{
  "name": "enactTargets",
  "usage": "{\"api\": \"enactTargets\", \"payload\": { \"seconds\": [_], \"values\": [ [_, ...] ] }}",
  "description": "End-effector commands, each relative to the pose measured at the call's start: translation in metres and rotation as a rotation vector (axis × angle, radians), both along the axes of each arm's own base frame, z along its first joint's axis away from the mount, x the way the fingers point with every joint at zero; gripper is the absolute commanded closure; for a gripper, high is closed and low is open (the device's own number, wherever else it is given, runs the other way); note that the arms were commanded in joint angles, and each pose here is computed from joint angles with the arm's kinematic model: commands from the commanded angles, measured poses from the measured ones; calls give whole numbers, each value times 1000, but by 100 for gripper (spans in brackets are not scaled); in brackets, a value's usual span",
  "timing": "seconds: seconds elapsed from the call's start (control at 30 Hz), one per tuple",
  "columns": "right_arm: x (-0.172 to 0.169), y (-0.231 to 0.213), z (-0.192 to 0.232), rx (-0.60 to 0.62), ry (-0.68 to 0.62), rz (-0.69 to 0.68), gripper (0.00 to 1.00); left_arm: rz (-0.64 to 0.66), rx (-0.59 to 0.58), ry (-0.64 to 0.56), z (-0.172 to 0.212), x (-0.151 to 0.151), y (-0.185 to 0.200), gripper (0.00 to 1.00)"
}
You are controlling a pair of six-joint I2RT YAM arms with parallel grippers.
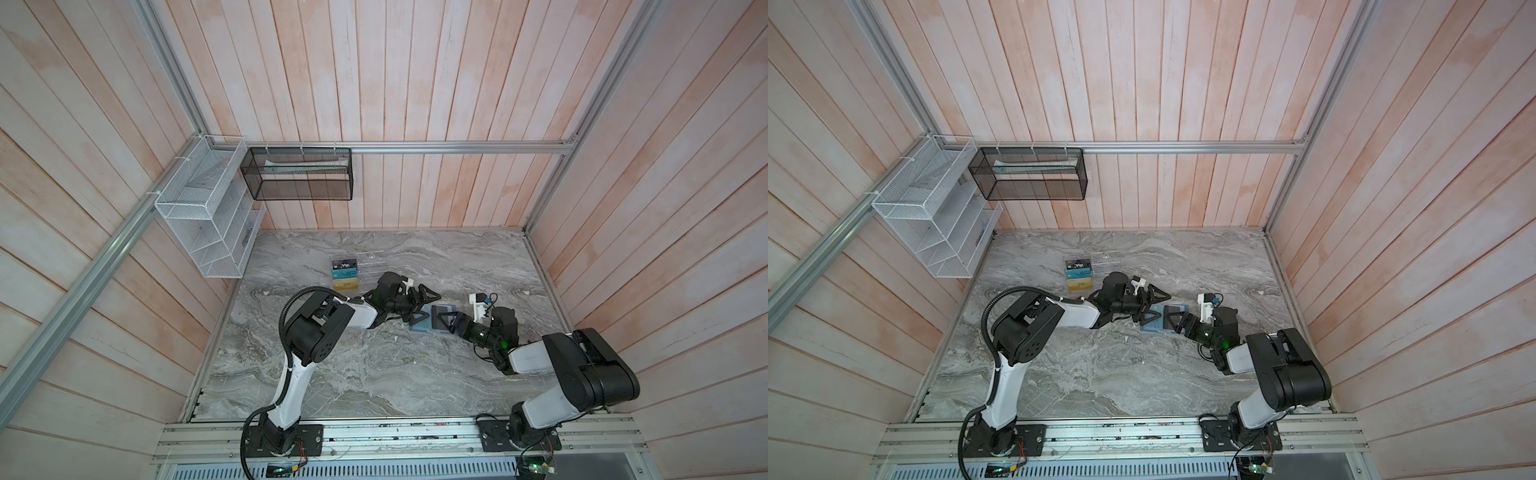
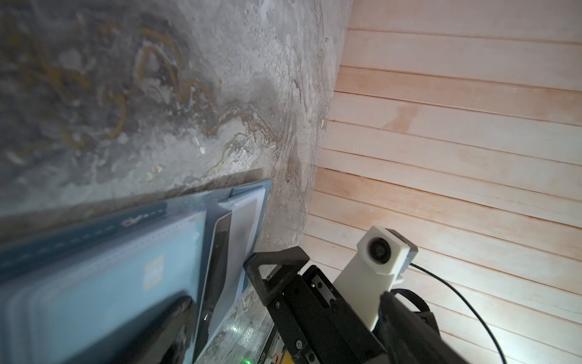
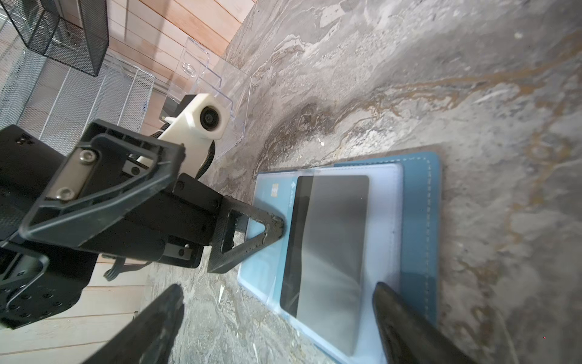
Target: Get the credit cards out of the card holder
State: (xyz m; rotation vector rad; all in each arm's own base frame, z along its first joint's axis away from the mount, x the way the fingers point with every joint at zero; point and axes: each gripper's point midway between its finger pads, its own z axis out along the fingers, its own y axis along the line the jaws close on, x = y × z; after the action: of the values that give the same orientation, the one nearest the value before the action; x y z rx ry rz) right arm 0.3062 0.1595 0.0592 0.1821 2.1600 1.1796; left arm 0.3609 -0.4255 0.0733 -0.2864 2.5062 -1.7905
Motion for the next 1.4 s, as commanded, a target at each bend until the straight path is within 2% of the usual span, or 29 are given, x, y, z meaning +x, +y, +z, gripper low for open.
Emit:
{"api": "enactTargets", "payload": {
  "seconds": [0.0, 0.23, 0.37, 0.6, 1.37],
  "values": [
    [-8, -3, -12, 7, 56, -3, 5, -11, 103, 66, -44, -7, 9, 8],
    [-9, -4, -9, 24, 50, -4, 5, -5, 117, 83, -55, -7, 14, 11],
    [-9, -4, -8, 23, 45, -5, 5, -26, 140, 82, -62, -8, 13, 18],
    [-7, -4, -8, 24, 45, -1, 5, -47, 183, 77, -73, -10, 18, 19],
    [0, -2, 1, 37, 28, 2, 5, -91, 273, 78, -109, -25, 32, 37]
  ]
}}
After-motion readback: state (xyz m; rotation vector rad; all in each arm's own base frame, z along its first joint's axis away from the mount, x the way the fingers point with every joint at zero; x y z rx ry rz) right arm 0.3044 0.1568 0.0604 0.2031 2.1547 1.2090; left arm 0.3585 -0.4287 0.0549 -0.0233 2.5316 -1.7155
